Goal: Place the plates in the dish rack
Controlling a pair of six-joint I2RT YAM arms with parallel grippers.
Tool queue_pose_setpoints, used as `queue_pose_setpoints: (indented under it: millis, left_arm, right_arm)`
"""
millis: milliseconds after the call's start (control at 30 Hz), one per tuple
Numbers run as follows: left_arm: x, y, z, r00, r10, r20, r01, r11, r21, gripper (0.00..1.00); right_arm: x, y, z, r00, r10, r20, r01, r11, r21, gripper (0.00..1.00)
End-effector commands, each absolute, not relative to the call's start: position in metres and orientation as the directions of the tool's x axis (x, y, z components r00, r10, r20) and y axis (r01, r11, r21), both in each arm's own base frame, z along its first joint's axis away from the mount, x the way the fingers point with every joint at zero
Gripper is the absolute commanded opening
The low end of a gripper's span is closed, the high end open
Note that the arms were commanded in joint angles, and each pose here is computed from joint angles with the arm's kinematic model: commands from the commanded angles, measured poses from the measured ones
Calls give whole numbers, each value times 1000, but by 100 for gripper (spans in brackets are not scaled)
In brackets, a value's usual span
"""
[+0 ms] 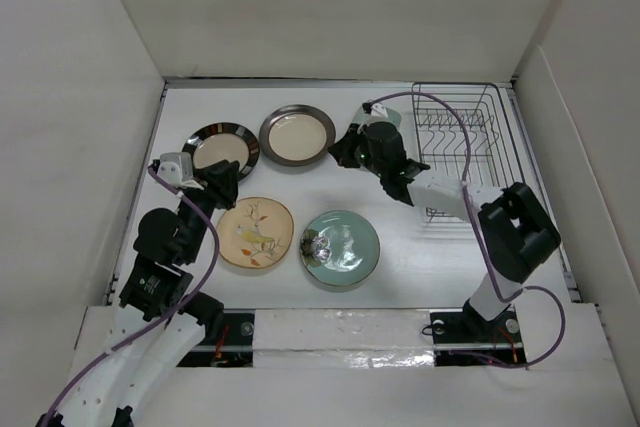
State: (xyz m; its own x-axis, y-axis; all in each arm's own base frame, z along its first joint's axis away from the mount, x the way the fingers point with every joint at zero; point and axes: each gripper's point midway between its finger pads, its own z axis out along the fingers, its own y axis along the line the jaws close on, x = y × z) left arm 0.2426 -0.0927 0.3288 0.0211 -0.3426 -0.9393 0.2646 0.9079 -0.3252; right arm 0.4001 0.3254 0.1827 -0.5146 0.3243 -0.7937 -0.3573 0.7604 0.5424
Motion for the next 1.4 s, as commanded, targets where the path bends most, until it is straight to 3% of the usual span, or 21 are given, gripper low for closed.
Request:
queue_pose_setpoints:
  millis: [0,33,200,233,300,367,400,533,733,1033,1167,1367]
  left_arm:
    - [238,-95,339,53,-353,-934,303,897,-321,15]
    - [236,-95,341,56,-356,-933,307,895,-323,0]
    - [231,-96,345,60,-367,-928,327,886,-329,0]
    - [230,-96,346,63,-369,-927,334,884,-328,0]
    - [230,-97,347,65,-371,-926,336,882,-330,0]
    - [232,-97,342,48,-367,-929,323,886,-333,6]
    - [232,-99,342,40,-367,-929,332,882,-334,17]
    - [230,-103,345,45,-367,-929,359,874,-328,33]
    - [230,-105,346,46,-367,-929,370,870,-325,36]
    - [231,-103,343,44,-361,-932,359,876,-322,37]
    - [233,-104,340,38,-354,-934,355,879,-319,36]
    - [234,-104,340,39,-350,-936,355,880,-315,37]
  right_arm:
    - [433,325,188,-450,475,-756,-246,748,617,0]
    - [437,326,181,-456,491,-742,-221,745,629,0]
    - [452,333,146,-471,594,-652,-114,693,712,1]
    - [455,334,142,-470,604,-643,-97,689,718,6]
    - [459,334,133,-471,638,-609,-52,669,741,45]
    - [461,334,126,-472,654,-591,-23,661,750,72]
    - [464,335,118,-475,667,-574,6,655,756,74]
    - [469,341,96,-495,699,-516,76,627,776,75]
    - [484,351,80,-481,763,-432,153,558,816,71]
    - [499,373,45,-471,830,-299,251,451,857,51]
    - [499,371,44,-434,854,-286,261,423,868,22]
    - [495,356,75,-368,861,-352,203,444,873,0]
